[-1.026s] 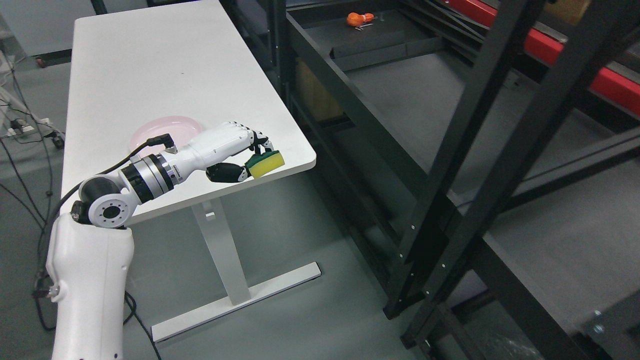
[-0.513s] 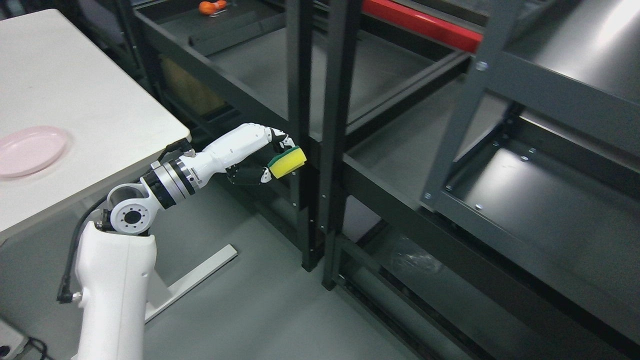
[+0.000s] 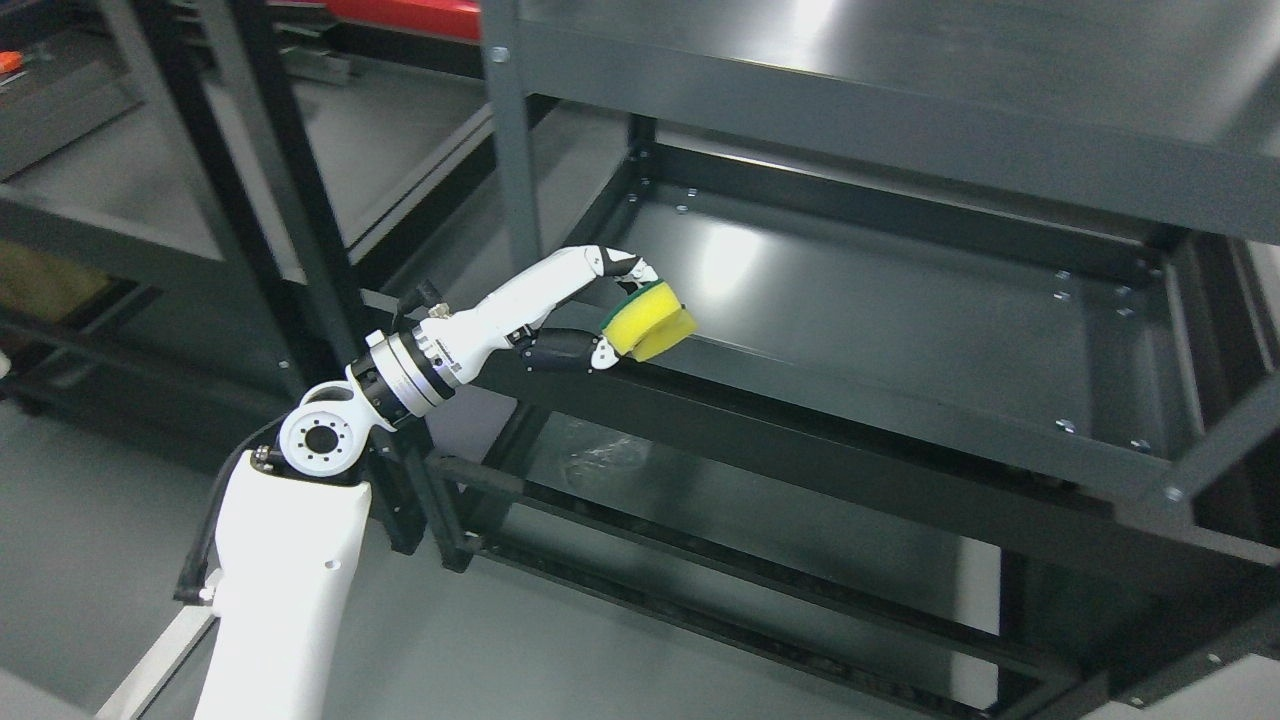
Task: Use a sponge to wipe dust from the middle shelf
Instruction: 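Carry the sponge in the left hand toward the dark metal shelf, then raise the sponge with the left hand up to the shelf above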
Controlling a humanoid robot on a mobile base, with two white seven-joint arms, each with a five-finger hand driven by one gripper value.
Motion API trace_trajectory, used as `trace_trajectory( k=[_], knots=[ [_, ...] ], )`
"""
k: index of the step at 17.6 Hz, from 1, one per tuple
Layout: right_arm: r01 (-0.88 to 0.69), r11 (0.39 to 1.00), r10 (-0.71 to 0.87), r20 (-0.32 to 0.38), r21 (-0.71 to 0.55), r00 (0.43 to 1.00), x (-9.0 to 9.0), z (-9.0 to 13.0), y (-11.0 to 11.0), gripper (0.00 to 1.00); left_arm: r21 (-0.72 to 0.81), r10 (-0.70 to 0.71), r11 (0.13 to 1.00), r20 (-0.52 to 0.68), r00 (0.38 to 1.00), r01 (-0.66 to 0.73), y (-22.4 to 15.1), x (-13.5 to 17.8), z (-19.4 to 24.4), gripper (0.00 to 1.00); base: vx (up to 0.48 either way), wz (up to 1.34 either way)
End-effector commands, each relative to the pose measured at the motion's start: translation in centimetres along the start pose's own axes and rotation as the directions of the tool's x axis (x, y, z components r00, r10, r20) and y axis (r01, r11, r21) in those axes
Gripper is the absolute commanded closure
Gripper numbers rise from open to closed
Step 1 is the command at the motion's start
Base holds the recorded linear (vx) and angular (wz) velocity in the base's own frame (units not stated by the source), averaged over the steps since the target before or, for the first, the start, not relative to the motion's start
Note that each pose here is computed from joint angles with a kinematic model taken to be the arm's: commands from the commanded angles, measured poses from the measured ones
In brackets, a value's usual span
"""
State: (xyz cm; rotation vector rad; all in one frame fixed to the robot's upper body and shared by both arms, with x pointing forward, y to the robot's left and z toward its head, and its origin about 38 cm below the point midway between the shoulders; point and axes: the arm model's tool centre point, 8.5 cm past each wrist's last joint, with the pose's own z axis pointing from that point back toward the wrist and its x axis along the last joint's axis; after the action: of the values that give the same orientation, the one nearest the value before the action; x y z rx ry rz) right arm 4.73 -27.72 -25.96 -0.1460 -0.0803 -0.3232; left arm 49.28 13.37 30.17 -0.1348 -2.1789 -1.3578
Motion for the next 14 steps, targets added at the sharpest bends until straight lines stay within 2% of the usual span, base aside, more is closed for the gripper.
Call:
trace_trajectory(
  k=[1, 3, 6, 10, 14],
  knots=[
    [-0.004, 1.000, 0.003, -0.049, -0.014, 0.999, 0.2, -0.1, -1.0, 0.00, -0.170, 0.076, 0.985, 0.192, 0.978, -0.043, -4.9, 5.2, -5.0, 1.00, -0.064, -0.75],
    [-0.004, 1.000, 0.003, -0.049, -0.014, 0.999, 0.2, -0.1, -1.0, 0.00, -0.247, 0.023, 0.968, 0.240, 0.971, 0.038, -6.1, 7.5, -6.7, 1.00, -0.032, -0.60],
    [-0.004, 1.000, 0.003, -0.049, -0.014, 0.999, 0.2, -0.1, -1.0, 0.00, -0.318, -0.173, 0.914, 0.260, 0.950, 0.253, -4.5, 9.7, -9.0, 1.00, 0.024, -0.38],
    [-0.003, 1.000, 0.003, -0.048, -0.014, 0.999, 0.3, -0.1, -1.0, 0.00, -0.374, -0.411, 0.757, 0.364, 0.836, 0.535, -0.1, 15.0, -13.5, 0.99, 0.048, -0.18],
    [-0.004, 1.000, 0.003, -0.049, -0.014, 0.999, 0.3, -0.1, -1.0, 0.00, -0.399, -0.501, 0.643, 0.425, 0.754, 0.653, 1.5, 19.7, -16.8, 0.99, 0.043, -0.10]
  ],
)
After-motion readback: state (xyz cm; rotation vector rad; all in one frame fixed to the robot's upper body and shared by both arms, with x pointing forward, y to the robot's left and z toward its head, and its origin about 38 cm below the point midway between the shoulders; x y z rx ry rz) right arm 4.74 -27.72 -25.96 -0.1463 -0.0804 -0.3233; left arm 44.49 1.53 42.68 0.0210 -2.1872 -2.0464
